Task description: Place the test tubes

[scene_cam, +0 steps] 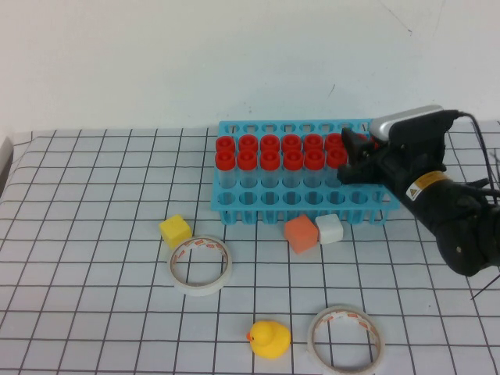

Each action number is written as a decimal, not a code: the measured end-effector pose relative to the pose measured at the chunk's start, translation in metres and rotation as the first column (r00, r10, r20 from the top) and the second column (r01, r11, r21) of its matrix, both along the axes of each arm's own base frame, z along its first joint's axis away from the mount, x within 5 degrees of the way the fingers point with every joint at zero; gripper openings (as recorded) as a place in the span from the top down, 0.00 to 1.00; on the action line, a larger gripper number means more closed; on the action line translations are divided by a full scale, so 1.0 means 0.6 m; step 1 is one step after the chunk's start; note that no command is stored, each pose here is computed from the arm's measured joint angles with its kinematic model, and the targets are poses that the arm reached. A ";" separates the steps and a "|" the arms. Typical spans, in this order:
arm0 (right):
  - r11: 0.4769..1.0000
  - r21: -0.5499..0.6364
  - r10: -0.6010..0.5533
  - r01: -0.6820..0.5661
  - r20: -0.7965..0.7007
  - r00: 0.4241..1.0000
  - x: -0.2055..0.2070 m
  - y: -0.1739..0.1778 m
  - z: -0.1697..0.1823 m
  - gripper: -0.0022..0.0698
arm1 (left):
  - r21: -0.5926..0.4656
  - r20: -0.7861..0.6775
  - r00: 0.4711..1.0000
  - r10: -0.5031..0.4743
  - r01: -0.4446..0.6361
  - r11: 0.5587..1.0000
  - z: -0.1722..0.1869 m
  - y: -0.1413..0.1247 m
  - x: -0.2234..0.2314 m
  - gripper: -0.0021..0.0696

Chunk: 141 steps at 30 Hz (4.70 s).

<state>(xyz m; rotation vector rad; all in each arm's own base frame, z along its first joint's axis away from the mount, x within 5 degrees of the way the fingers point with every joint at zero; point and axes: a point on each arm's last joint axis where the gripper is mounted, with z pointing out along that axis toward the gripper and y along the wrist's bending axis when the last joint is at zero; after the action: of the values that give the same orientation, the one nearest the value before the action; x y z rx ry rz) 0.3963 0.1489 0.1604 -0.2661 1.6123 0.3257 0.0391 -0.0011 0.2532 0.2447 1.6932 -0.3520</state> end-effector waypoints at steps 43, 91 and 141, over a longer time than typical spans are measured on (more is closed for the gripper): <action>0.988 -0.124 -0.056 0.091 0.263 0.963 -0.562 -0.219 0.222 0.97 | 0.002 0.001 1.000 0.000 0.000 1.000 0.000 0.000 0.000 0.97; 0.890 -0.090 -0.456 0.448 -0.169 0.874 -0.571 -0.257 0.027 0.97 | 0.000 0.000 1.000 0.000 0.000 1.000 0.000 0.000 0.000 0.97; 0.913 -0.134 -0.406 0.384 -0.225 0.886 -0.574 -0.255 0.019 0.97 | 0.000 0.000 1.000 0.000 0.000 1.000 0.000 0.000 0.000 0.97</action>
<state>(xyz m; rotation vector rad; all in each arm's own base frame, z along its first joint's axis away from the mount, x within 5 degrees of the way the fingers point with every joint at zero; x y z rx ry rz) 0.0518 -0.0043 0.1716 0.0473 1.8850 -0.0293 0.0391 -0.0011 0.2532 0.2446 1.6932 -0.3521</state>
